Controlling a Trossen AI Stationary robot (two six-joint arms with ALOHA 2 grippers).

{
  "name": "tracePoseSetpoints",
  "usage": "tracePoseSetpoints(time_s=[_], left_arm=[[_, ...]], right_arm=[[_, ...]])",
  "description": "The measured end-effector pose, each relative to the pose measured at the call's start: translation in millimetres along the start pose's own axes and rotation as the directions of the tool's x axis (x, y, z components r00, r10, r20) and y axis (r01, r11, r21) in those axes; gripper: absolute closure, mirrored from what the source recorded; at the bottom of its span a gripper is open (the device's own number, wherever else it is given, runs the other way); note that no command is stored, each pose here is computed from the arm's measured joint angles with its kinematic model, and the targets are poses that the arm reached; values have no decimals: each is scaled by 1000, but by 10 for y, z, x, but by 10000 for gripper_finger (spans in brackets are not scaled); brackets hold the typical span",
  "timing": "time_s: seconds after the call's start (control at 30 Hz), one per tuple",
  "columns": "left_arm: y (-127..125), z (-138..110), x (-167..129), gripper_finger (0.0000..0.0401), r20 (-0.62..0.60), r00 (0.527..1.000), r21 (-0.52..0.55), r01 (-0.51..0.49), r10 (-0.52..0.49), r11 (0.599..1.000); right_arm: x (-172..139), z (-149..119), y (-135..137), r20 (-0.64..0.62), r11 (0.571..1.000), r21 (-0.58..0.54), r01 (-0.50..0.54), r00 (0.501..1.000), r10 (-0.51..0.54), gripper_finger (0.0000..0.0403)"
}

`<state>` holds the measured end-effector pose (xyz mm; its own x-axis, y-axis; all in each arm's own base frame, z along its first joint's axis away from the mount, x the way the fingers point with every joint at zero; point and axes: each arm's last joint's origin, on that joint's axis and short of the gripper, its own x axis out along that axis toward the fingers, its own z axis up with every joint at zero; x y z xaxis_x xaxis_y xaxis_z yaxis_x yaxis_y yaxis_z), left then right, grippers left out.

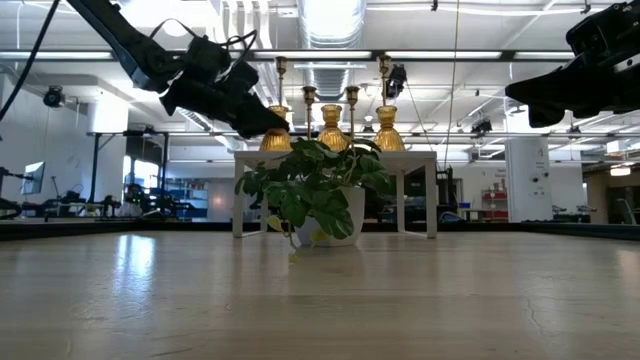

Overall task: Pick & Place candle stick holders
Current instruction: Align the yellow glass candle holder with the other yellow glass candle holder on the shelf

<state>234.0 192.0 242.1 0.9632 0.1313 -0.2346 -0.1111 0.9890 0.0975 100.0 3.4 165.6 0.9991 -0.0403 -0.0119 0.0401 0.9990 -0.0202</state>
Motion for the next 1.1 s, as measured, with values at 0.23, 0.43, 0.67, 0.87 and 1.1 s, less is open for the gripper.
tracePoseSetpoints(time_s=[0.23,0.43,0.67,0.87,1.1], left_arm=[[6,3,-2,201,1,1000,1,-11,11,1000],[24,8,-8,185,3,999,-23,-39,39,999],[31,6,-8,145,-3,998,-54,-61,61,997],[32,5,-8,101,-3,998,-69,-62,62,996],[27,3,-7,66,-5,999,-75,-53,53,996]], right_arm=[[0,-1,0,0,1000,0,0,1000,0,394],[0,0,0,0,1000,0,0,1000,0,394],[0,-1,0,-1,1000,0,0,1000,0,394],[0,0,0,0,1000,0,0,1000,0,394],[0,0,0,0,1000,0,0,1000,0,394]])
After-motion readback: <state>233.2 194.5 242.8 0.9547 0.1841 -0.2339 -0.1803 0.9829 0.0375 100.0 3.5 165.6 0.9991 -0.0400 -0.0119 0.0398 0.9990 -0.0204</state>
